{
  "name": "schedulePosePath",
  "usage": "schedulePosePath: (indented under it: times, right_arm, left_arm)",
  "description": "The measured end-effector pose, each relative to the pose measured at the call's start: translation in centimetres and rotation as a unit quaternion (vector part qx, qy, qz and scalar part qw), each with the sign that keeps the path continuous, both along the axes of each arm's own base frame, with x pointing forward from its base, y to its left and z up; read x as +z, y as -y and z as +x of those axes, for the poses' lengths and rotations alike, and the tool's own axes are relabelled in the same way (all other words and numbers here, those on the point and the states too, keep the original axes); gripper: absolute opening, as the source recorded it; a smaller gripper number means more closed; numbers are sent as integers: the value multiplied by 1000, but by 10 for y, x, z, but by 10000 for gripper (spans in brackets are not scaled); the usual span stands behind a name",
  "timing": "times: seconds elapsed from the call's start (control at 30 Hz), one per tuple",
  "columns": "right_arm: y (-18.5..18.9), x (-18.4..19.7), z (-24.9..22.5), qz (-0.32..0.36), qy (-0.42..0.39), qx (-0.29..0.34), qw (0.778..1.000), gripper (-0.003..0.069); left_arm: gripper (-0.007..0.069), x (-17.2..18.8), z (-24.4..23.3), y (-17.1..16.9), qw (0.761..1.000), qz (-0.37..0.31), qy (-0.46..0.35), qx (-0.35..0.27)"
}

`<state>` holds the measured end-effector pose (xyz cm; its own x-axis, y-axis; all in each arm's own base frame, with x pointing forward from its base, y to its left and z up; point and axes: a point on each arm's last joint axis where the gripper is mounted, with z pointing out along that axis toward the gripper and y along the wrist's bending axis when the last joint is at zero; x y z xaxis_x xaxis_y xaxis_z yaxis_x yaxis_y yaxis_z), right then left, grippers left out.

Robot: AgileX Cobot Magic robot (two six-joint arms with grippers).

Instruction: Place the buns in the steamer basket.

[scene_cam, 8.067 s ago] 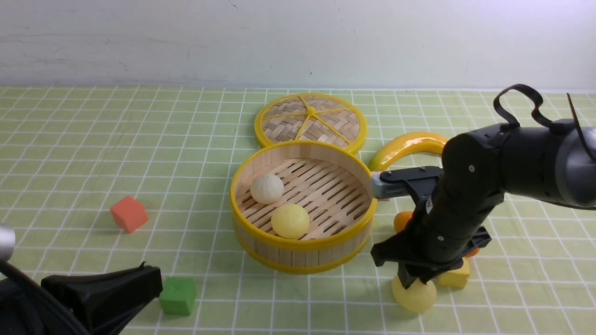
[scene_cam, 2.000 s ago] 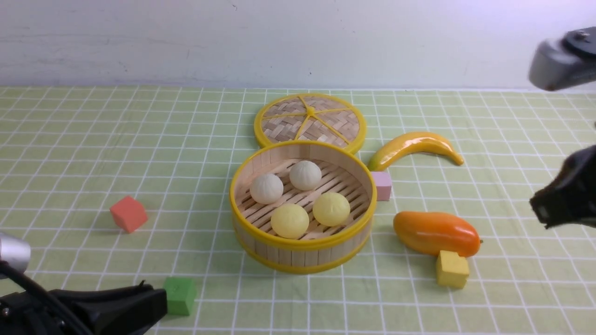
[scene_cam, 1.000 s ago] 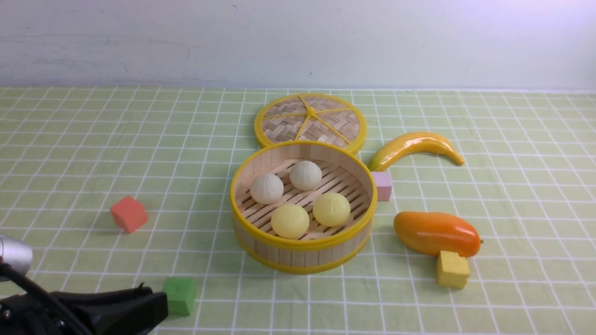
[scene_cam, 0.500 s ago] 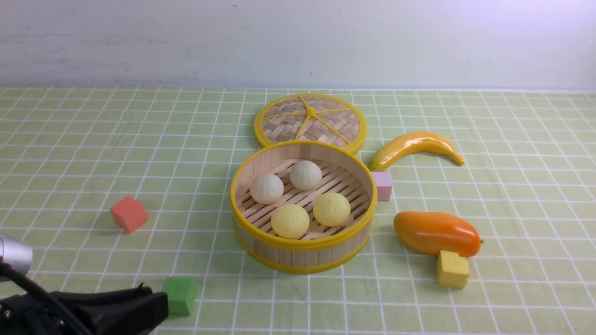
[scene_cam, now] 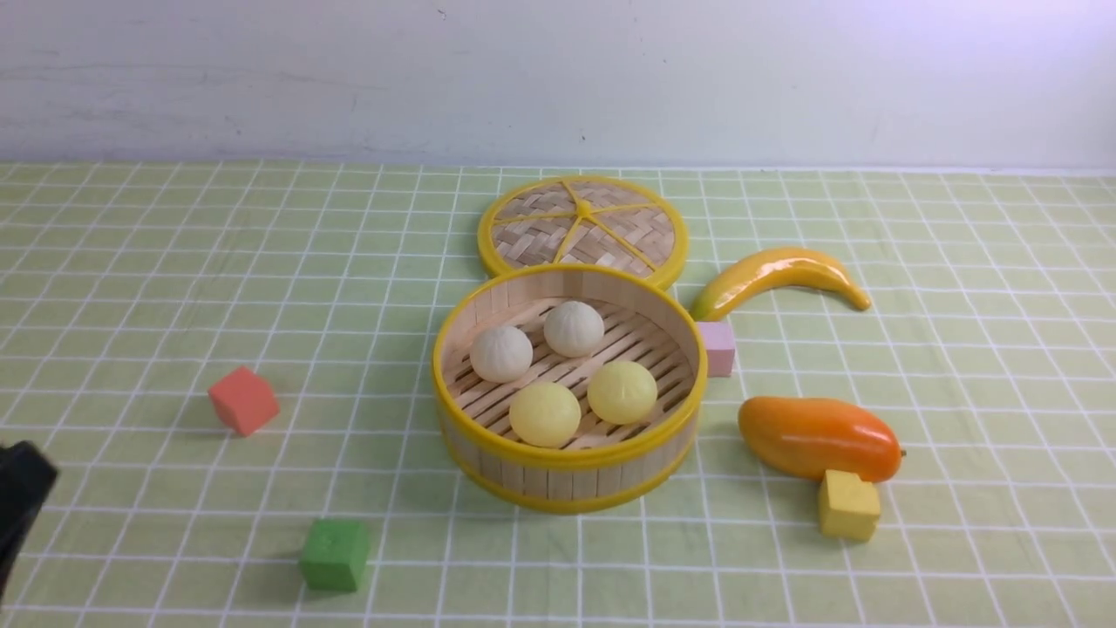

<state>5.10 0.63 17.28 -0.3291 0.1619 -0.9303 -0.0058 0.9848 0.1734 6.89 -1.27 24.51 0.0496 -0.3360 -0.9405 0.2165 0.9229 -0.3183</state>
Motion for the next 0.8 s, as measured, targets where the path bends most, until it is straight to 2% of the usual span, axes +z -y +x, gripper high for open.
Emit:
schedulePosePath:
  times: [0.03, 0.13, 0.23, 0.33, 0.53, 0.8]
  right_arm:
    - [0, 0, 0, 0, 0, 0, 1000, 22]
    - [0, 0, 0, 0, 1, 0, 1000, 26]
    - [0, 0, 0, 0, 2, 0, 1000, 31]
    - [0, 0, 0, 0, 2, -1, 1000, 32]
    - [0, 0, 0, 0, 2, -1, 1000, 40]
    - [0, 0, 0, 0, 2, -1, 1000, 52]
  left_arm:
    - [139, -3, -2, -1, 1000, -1, -2, 6]
    - [53, -34, -11, -5, 998, 12, -46, 35]
    - [-13, -59, -14, -5, 990, 33, -129, 36]
    - [-13, -74, -16, -4, 978, 48, -199, 27]
    - [-13, -75, -17, -3, 977, -3, -213, 29]
    - [-13, -75, -17, -3, 976, -15, -215, 30]
